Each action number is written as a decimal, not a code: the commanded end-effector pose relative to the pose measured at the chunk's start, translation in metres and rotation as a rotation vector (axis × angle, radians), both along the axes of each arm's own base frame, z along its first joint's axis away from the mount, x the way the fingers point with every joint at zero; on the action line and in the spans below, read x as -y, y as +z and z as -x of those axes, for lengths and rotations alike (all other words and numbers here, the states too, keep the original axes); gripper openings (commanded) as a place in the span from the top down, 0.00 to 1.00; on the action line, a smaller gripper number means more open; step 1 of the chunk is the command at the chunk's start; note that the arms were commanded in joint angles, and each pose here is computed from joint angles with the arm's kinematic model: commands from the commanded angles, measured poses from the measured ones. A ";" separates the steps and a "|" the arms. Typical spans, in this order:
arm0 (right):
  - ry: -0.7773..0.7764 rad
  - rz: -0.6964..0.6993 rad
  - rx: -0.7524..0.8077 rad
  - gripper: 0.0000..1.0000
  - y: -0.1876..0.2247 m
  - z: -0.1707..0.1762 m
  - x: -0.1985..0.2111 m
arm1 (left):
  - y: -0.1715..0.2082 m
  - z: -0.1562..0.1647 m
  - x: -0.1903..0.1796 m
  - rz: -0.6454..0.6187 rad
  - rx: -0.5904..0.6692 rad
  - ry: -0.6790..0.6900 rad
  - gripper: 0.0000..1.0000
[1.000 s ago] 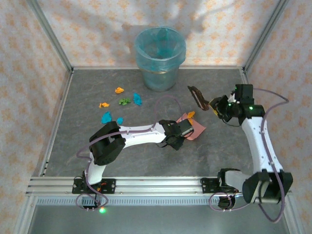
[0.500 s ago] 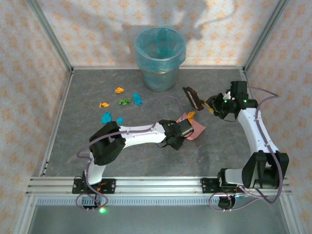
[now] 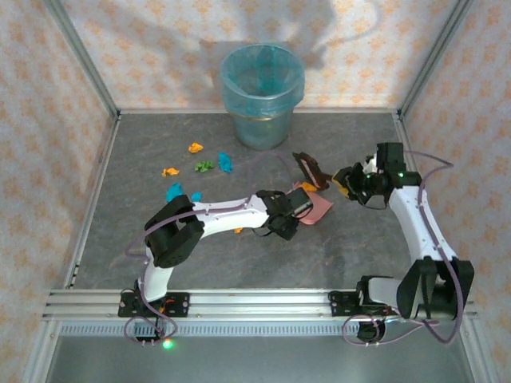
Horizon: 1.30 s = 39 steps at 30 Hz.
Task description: Sweep away the paper scraps from the table
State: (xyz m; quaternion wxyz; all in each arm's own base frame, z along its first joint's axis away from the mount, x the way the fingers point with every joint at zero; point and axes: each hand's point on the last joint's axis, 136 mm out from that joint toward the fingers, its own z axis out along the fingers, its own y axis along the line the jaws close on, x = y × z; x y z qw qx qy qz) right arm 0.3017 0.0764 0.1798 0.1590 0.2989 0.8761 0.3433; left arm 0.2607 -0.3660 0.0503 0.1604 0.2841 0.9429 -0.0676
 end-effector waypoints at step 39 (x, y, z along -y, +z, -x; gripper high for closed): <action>-0.278 0.145 0.406 1.00 0.066 0.070 0.045 | 0.019 -0.015 -0.023 0.079 0.206 0.040 1.00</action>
